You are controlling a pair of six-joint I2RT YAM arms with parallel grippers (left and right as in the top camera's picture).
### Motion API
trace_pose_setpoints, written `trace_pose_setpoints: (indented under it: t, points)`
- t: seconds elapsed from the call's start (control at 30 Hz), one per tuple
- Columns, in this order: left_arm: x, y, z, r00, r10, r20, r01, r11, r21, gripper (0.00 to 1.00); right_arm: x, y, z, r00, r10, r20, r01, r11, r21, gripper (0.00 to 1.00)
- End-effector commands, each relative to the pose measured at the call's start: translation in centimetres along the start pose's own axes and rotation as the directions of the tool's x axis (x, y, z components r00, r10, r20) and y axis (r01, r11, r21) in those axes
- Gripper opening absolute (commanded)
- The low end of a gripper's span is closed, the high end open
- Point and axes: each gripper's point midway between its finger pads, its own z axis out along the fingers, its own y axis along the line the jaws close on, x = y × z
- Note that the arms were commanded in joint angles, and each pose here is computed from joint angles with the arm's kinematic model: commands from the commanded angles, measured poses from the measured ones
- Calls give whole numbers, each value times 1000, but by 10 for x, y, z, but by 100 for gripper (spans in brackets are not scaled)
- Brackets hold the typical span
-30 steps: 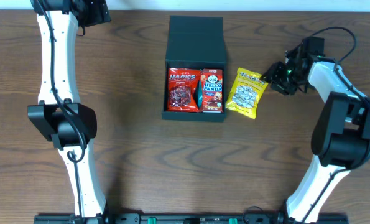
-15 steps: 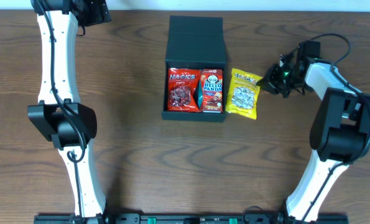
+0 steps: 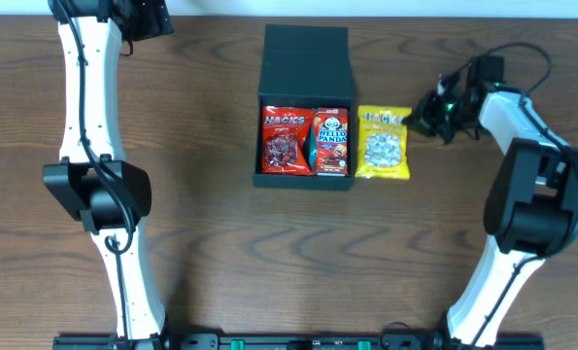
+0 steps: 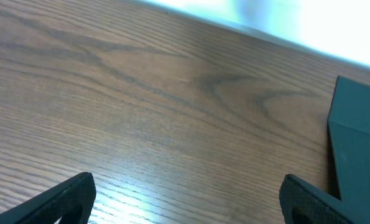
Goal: Pack container
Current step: 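Lift the yellow bag with the right gripper and carry it over the box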
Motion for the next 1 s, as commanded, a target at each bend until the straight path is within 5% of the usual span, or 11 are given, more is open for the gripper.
trace_pose_setpoints:
  t: [0.0, 0.37, 0.63, 0.97]
  points:
    - [-5, -1, -6, 1000, 6, 18, -6, 1000, 9, 95, -28, 72, -62, 971, -175, 163, 190, 978, -81, 1]
    - [-5, -1, -6, 1000, 6, 19, -6, 1000, 9, 95, 5, 205, -146, 868, -382, 318, 461, 857, -229, 1]
    - [-7, 6, -5, 1000, -6, 20, 6, 1000, 2, 95, 85, 276, -135, 853, -479, 206, 520, 745, -418, 2]
    - [-9, 26, -5, 999, -35, 22, 36, 999, -16, 95, 131, 302, -119, 891, -448, 65, 417, 755, -506, 1]
